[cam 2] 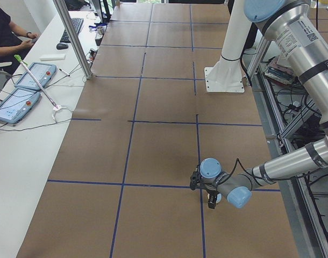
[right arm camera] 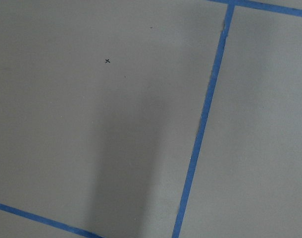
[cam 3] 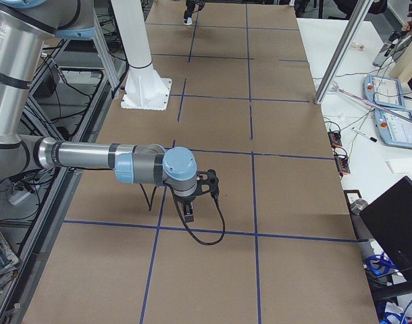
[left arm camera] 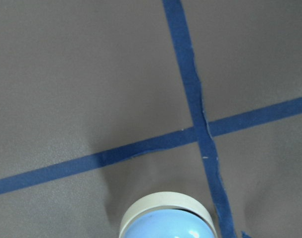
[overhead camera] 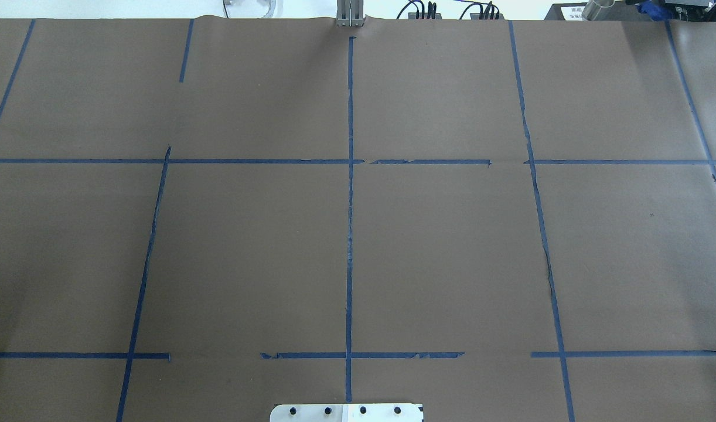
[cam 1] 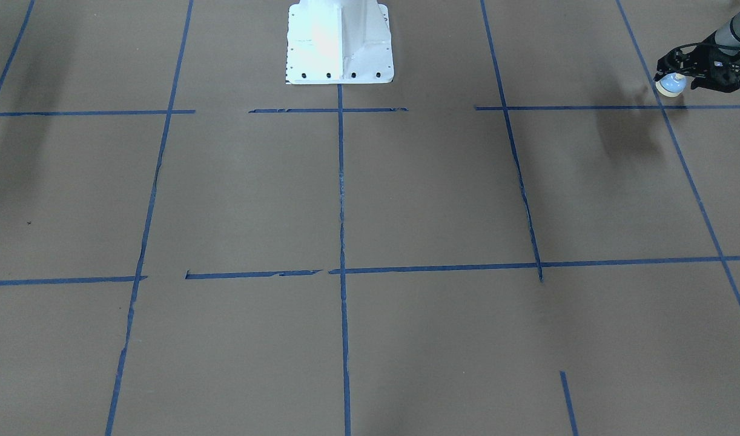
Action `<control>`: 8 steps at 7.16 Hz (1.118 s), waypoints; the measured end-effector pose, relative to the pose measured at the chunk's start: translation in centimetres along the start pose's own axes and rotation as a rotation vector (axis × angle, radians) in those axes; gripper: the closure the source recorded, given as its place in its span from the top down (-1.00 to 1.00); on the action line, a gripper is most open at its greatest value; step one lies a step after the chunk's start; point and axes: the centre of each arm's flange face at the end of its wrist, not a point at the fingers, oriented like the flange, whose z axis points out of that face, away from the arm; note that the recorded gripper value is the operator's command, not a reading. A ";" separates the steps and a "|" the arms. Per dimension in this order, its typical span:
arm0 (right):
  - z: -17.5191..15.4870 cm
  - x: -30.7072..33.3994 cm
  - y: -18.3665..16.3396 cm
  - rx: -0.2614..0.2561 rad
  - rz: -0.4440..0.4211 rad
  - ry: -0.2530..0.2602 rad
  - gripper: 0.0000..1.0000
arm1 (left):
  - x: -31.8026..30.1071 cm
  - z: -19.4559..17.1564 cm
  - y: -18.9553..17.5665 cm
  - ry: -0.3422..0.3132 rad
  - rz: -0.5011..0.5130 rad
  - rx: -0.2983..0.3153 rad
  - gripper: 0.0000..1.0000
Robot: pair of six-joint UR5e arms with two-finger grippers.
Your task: Place and press bell with both arms
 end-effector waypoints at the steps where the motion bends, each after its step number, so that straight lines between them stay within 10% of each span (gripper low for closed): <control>1: 0.0 0.0 0.0 0.001 -0.001 0.000 1.00 | 0.2 0.3 0.0 0.001 0.009 -0.012 1.00; 3: -0.1 -0.1 0.0 0.002 -0.002 0.000 1.00 | 0.4 0.7 -0.2 0.002 0.019 -0.021 0.84; 6: -0.1 -0.1 0.0 0.002 -0.003 0.000 1.00 | 0.4 1.1 -0.7 0.003 0.024 -0.023 -0.72; 8: -0.1 -0.1 -0.1 0.004 -0.004 0.001 1.00 | 0.7 0.8 -0.8 0.020 0.047 0.002 -1.00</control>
